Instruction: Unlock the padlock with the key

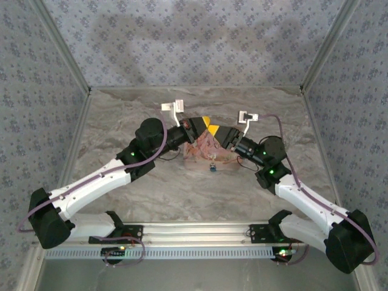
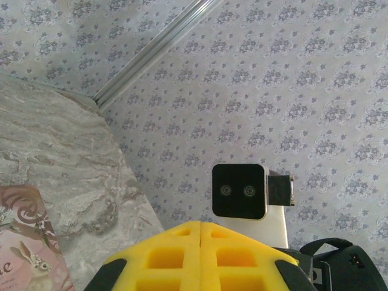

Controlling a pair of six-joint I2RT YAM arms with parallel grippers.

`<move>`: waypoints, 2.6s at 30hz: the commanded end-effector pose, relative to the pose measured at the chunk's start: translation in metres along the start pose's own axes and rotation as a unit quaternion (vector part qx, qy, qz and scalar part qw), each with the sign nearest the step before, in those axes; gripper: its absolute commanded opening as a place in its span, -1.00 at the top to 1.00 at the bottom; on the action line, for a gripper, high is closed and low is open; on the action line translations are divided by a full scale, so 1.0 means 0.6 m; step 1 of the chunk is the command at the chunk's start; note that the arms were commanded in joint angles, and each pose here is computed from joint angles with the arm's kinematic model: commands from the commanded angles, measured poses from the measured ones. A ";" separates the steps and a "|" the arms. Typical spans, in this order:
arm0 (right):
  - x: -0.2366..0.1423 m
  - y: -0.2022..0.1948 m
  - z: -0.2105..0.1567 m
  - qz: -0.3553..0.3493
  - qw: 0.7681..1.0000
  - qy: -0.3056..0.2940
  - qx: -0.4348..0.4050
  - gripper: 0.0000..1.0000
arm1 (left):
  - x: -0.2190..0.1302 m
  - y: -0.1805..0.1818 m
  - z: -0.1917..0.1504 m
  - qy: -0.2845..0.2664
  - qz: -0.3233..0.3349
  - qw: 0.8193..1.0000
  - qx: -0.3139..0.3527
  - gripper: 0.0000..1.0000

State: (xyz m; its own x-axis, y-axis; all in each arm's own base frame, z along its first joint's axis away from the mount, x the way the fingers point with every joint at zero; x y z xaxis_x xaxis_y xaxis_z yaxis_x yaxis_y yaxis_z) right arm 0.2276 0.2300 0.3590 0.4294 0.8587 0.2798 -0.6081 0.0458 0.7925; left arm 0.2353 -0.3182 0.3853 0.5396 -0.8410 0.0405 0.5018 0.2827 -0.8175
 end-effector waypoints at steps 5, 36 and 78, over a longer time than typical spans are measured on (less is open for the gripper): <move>0.005 0.010 0.004 0.012 1.000 -0.008 -0.015 0.56 | -0.010 -0.031 0.014 -0.023 -0.035 0.999 0.002 1.00; -0.024 0.027 -0.005 -0.011 0.993 0.073 -0.087 1.00 | -0.013 -0.014 -0.010 0.085 0.004 0.996 0.004 0.36; -0.234 -0.255 0.108 -0.547 0.819 0.048 -0.165 1.00 | -0.077 0.258 -0.207 0.159 0.229 0.960 -0.011 -0.47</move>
State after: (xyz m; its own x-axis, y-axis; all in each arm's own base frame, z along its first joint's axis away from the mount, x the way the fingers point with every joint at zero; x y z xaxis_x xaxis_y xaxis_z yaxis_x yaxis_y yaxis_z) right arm 0.2969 0.0962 0.2494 0.7690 0.4307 -0.4723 -0.1694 0.8497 0.4993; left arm 0.1945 -0.2871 0.1815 0.4136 -0.7230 -0.5534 0.2305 0.6712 -0.7045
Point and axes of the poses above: each hand's point on the last joint's axis, 136 mm out from that joint toward the fingers, its own x axis out along the fingers, its own y axis along the line the jaws close on, z = x × y, the point moved 3 cm from there along -x, back along the fingers, and after that the axes turned 3 degrees about -x, right-handed, at the moved point
